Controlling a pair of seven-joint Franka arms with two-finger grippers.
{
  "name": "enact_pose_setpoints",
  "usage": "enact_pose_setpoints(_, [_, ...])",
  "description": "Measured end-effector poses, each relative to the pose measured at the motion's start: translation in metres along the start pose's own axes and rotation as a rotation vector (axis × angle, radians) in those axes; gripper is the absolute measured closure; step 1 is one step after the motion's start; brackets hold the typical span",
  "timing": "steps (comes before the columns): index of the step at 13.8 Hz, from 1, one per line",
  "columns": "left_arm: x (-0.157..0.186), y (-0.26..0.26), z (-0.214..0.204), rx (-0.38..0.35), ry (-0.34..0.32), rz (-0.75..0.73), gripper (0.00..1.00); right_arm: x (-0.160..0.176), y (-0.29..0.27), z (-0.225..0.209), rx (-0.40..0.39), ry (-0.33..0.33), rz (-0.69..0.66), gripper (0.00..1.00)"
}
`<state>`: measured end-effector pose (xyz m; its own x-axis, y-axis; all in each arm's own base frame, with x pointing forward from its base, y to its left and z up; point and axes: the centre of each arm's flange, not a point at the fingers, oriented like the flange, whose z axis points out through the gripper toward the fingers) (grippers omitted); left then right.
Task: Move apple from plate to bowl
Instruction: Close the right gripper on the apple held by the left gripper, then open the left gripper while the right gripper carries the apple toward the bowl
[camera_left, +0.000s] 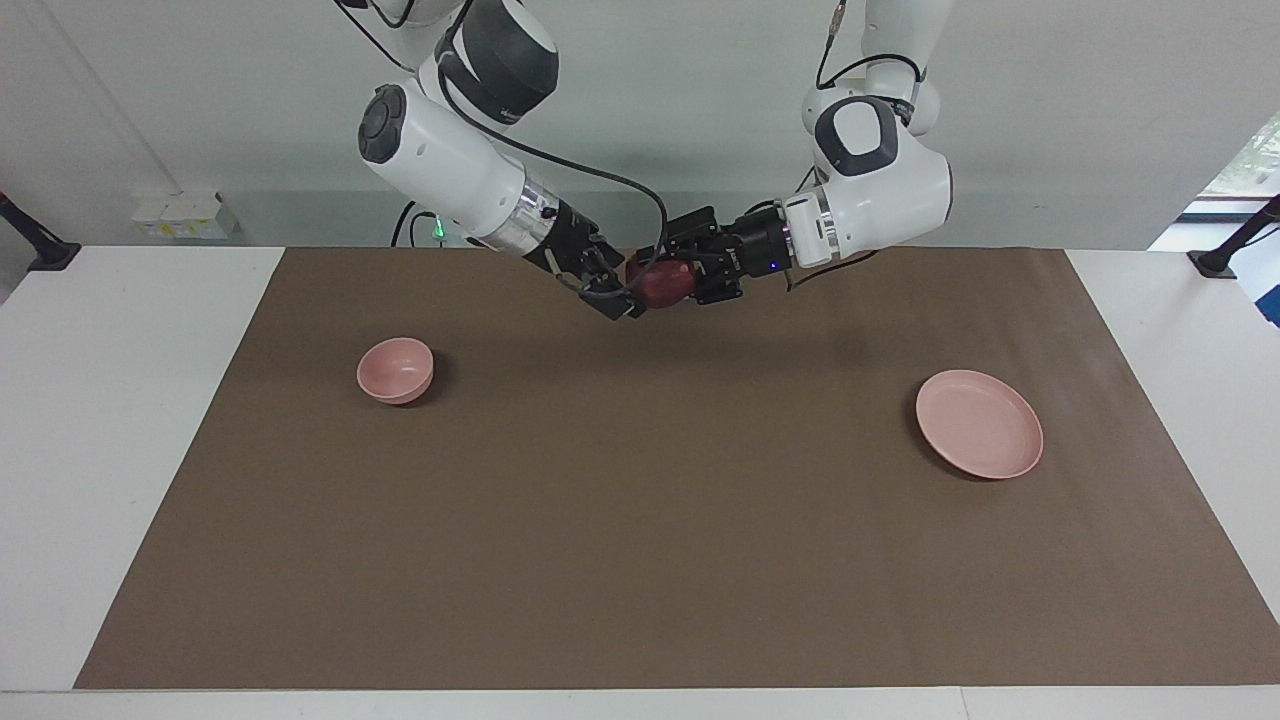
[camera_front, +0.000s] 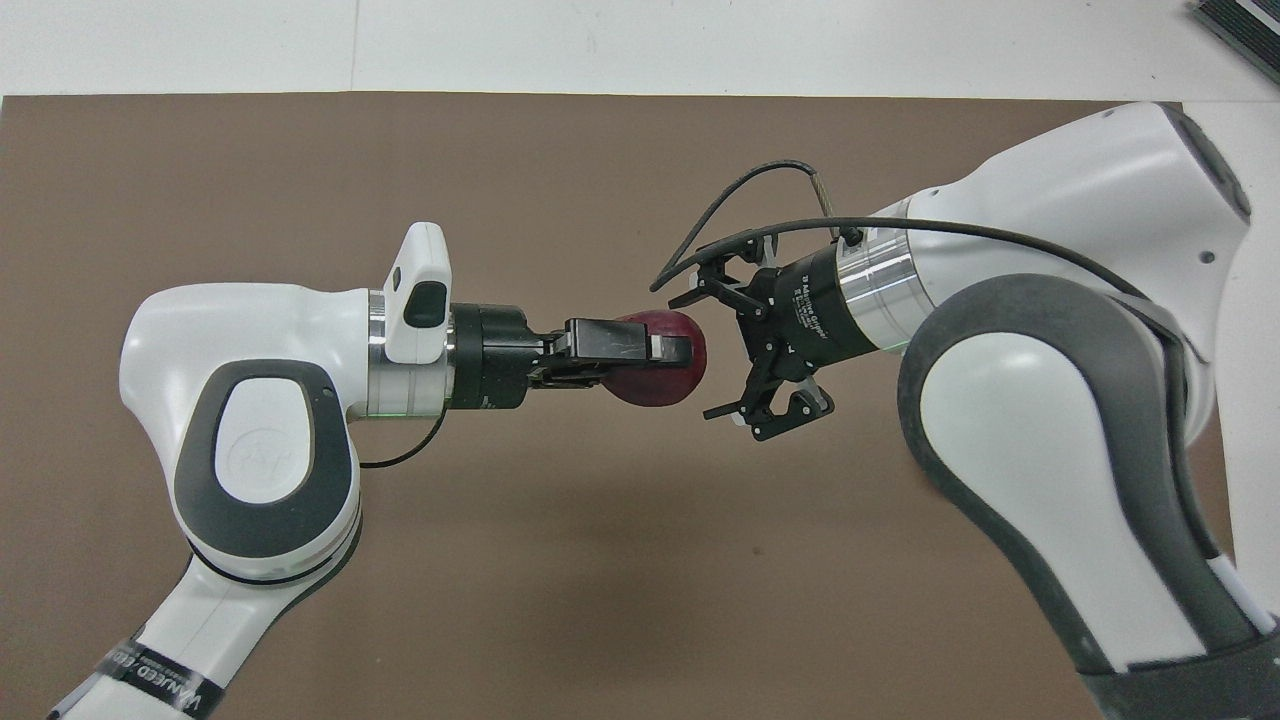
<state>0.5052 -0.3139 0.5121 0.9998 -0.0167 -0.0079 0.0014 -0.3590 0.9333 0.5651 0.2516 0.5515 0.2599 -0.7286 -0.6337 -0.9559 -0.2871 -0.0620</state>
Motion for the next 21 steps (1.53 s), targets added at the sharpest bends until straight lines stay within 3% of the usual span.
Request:
enact_pose_setpoints(3, [0.000,0.000,0.000,0.001,0.004,0.001,0.27,-0.017,-0.002,0.010,0.027,0.004,0.001,0.00])
enact_pose_setpoints(4, [0.000,0.000,0.001,0.001,0.004,0.001,0.27,-0.022,-0.002,0.013,0.032,0.004,0.002,0.07])
enact_pose_setpoints(5, [0.000,0.001,0.001,0.001,0.003,0.001,0.27,-0.024,-0.002,0.015,0.032,0.004,0.002,0.07])
enact_pose_setpoints(7, [-0.001,0.000,0.002,0.004,0.007,0.001,0.27,-0.023,-0.002,0.014,0.034,0.004,0.010,0.22])
enact_pose_setpoints(13, [-0.001,0.001,0.003,0.006,0.016,-0.017,0.28,-0.022,-0.003,0.013,0.035,0.004,0.017,0.22])
enact_pose_setpoints(16, [-0.002,0.011,-0.003,0.008,0.043,-0.038,0.01,-0.019,-0.003,0.011,0.038,0.005,0.022,0.26])
enact_pose_setpoints(19, [-0.002,0.016,-0.010,0.008,0.060,-0.054,0.00,-0.012,-0.003,0.003,0.043,0.013,0.028,0.26])
enact_pose_setpoints(21, [-0.002,0.019,-0.015,0.010,0.069,-0.062,0.00,-0.005,0.001,-0.008,0.029,0.070,-0.013,0.26])
